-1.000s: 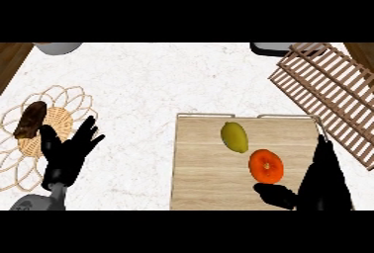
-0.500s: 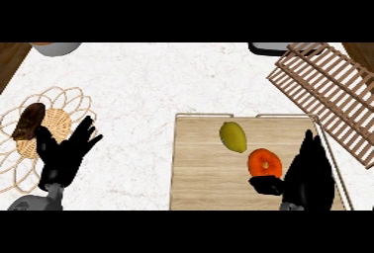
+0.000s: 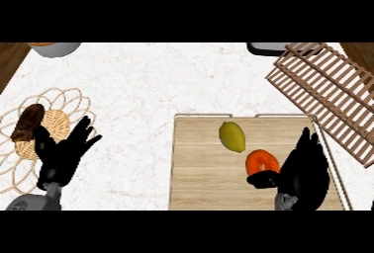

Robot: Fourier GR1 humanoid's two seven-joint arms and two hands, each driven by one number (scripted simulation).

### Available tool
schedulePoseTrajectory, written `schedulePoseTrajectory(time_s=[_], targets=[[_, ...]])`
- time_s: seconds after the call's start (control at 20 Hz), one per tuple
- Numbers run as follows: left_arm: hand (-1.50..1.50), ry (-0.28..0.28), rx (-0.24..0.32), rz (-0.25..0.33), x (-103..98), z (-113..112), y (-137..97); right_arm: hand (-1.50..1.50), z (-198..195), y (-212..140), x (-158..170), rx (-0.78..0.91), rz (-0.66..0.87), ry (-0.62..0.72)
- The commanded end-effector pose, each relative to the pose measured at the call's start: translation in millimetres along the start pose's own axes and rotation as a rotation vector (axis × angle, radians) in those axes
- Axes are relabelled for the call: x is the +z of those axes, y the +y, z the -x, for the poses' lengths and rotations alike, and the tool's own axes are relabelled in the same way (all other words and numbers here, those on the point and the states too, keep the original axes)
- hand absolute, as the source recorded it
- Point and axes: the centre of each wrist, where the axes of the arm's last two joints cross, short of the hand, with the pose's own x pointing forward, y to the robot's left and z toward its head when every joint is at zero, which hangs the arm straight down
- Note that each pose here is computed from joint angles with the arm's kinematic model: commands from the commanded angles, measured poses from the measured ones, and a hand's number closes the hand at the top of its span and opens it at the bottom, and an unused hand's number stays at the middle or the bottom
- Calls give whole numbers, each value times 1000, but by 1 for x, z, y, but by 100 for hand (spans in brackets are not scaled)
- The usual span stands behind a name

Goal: Pick the squash from the tray and place it in the tiered shelf

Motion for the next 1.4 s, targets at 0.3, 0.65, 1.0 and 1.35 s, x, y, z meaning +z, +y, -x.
schedulePoseTrajectory(time_s=[0.3,0.65,1.0,1.35], targets=[[0,38,-4,14,4,3,-4,-150,-20,17,-5,-28,29,173],[0,33,-8,0,10,12,-11,150,-3,49,-28,170,-179,50],[0,37,-14,-13,6,10,0,150,-19,43,14,34,-125,-33],[0,35,-13,8,0,-20,-10,150,-78,9,23,-58,-48,-139]])
